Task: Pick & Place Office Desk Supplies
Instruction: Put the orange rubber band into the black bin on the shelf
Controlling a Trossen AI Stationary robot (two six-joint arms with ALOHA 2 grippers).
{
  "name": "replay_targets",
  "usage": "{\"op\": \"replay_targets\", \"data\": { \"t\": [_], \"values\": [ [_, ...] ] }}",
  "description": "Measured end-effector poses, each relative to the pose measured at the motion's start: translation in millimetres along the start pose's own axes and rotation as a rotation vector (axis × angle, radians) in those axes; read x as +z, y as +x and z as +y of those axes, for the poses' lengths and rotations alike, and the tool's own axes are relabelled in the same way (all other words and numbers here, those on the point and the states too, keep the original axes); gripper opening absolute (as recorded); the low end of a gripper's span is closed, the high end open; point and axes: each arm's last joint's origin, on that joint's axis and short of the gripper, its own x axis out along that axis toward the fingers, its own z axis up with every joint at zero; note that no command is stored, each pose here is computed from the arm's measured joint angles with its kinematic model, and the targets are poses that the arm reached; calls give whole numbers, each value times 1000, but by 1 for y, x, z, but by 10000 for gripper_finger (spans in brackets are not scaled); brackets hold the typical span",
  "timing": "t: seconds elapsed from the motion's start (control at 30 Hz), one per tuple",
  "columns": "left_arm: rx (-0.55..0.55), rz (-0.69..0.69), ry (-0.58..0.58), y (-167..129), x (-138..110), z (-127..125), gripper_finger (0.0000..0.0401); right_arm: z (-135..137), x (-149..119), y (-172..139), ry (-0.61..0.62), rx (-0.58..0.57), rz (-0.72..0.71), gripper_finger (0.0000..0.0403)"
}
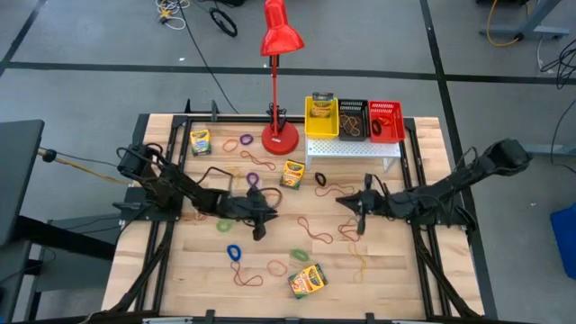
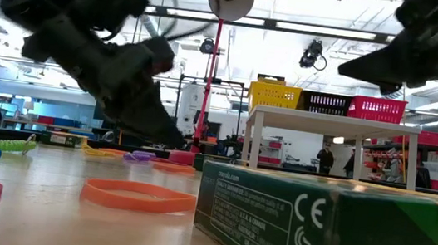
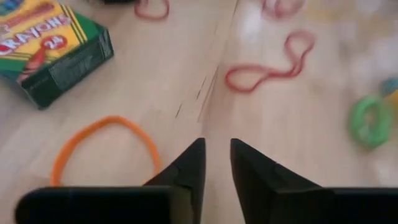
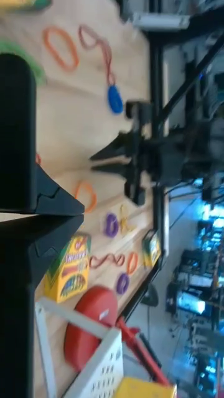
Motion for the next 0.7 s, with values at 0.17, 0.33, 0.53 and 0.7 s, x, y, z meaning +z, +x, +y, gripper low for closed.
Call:
{"op": "replay_targets", "data": {
  "t": [0.17, 0.33, 0.53, 0.7],
  "values": [
    [63, 142, 103, 9, 17, -8, 125, 10, -7, -10, 48, 36, -11, 6],
    [147, 228, 172, 13, 33, -5, 169, 13, -18, -18, 95, 29, 4, 6],
    [88, 284, 153, 19, 40, 14, 187, 14, -23, -22, 111, 12, 9, 7],
    [53, 368, 120, 22, 38, 30, 158, 16, -24, -24, 109, 25, 9, 7]
  ]
}}
